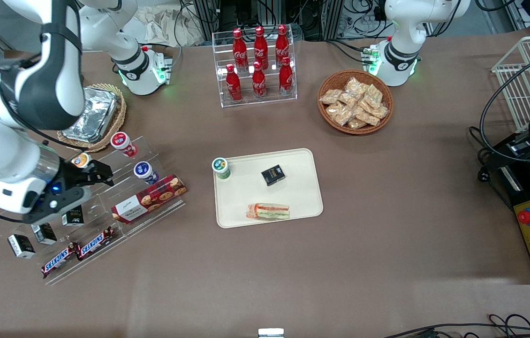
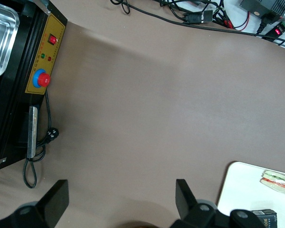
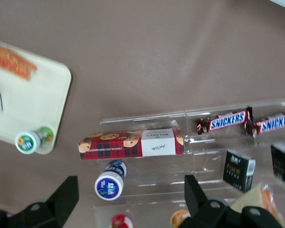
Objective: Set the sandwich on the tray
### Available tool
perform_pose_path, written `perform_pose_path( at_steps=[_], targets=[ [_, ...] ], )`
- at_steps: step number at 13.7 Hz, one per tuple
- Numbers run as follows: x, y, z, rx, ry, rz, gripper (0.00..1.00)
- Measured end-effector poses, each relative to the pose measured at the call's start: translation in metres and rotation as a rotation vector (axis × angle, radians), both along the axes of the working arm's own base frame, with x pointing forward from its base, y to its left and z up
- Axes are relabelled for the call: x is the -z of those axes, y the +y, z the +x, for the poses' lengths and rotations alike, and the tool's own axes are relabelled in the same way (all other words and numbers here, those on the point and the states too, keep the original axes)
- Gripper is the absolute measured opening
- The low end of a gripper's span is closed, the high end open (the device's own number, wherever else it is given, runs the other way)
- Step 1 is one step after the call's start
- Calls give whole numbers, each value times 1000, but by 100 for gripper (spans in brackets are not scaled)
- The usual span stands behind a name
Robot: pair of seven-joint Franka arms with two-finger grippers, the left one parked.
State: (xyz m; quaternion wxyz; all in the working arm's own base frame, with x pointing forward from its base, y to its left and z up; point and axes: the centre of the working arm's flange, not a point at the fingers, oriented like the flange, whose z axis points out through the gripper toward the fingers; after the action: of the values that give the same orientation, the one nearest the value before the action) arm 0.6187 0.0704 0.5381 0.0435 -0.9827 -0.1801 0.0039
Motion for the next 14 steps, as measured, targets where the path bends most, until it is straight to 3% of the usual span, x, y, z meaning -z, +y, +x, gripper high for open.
perform_pose_path(
  at_steps=[4,6,9,12,14],
  targets=[
    [-2,-60,-8,102,75,59,99],
    [-4,-83,-11,115,86,90,99],
    [-16,-101,-19,102,82,46,99],
    [-25,-114,-28,104,91,51,99],
    [-31,-119,-31,142,91,20,99]
  ],
)
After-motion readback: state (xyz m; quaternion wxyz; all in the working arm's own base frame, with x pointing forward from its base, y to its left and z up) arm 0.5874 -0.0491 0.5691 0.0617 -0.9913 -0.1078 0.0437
